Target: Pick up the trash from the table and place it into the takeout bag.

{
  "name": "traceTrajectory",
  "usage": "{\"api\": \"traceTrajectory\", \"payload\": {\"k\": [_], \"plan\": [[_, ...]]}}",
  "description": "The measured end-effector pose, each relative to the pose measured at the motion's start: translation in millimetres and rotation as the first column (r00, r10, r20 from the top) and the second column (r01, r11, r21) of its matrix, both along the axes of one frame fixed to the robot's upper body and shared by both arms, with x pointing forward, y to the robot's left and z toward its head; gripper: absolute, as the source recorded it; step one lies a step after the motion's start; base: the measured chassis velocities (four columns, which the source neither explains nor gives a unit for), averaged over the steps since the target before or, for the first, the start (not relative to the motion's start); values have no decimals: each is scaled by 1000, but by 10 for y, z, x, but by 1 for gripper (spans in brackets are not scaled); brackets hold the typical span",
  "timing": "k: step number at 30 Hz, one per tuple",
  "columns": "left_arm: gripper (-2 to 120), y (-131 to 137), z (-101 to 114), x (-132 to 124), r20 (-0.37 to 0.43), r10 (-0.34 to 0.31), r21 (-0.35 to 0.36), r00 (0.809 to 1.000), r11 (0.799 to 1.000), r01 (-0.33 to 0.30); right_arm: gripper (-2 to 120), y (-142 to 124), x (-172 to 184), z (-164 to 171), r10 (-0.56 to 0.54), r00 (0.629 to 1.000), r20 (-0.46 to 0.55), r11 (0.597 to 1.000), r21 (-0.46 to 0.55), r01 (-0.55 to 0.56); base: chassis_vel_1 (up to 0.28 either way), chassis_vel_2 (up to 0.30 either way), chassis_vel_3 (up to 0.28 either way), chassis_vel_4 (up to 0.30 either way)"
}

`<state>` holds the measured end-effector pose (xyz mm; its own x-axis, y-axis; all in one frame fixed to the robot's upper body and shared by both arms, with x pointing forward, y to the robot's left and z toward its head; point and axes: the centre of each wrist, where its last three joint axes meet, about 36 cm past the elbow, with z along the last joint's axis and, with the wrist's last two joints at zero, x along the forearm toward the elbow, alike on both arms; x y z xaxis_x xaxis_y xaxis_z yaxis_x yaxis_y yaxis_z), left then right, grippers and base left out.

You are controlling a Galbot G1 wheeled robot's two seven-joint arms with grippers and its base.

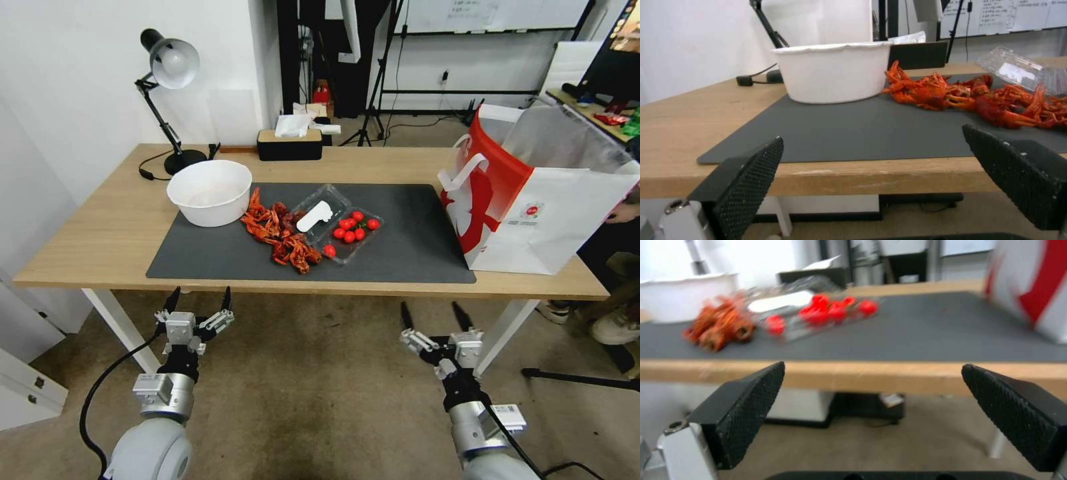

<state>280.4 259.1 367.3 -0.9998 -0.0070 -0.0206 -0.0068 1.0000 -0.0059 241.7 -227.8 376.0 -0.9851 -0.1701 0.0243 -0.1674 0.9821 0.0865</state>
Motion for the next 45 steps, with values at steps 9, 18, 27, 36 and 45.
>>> {"api": "traceTrajectory", "payload": {"k": [9, 18, 27, 36, 45], "plan": [[100, 64, -20, -22, -1, 6, -7, 1000, 1000, -6, 100, -124, 142, -241, 119, 992, -34, 993, 31, -118, 0, 0, 0, 0], [100, 88, -25, -17, -3, -14, -21, 1000, 1000, 14, 100, -90, 139, -207, 119, 993, -25, 992, 41, -118, 0, 0, 0, 0], [100, 90, -26, -15, -3, -15, -21, 1000, 1000, 15, 100, -87, 137, -205, 116, 993, -25, 993, 40, -115, 0, 0, 0, 0], [100, 90, -28, -14, -4, -15, -20, 1000, 1000, 15, 100, -85, 137, -203, 115, 993, -25, 993, 40, -114, 0, 0, 0, 0], [100, 88, -29, -14, -4, -16, -21, 1000, 1000, 16, 100, -84, 137, -200, 114, 993, -24, 993, 39, -113, 0, 0, 0, 0]]}}
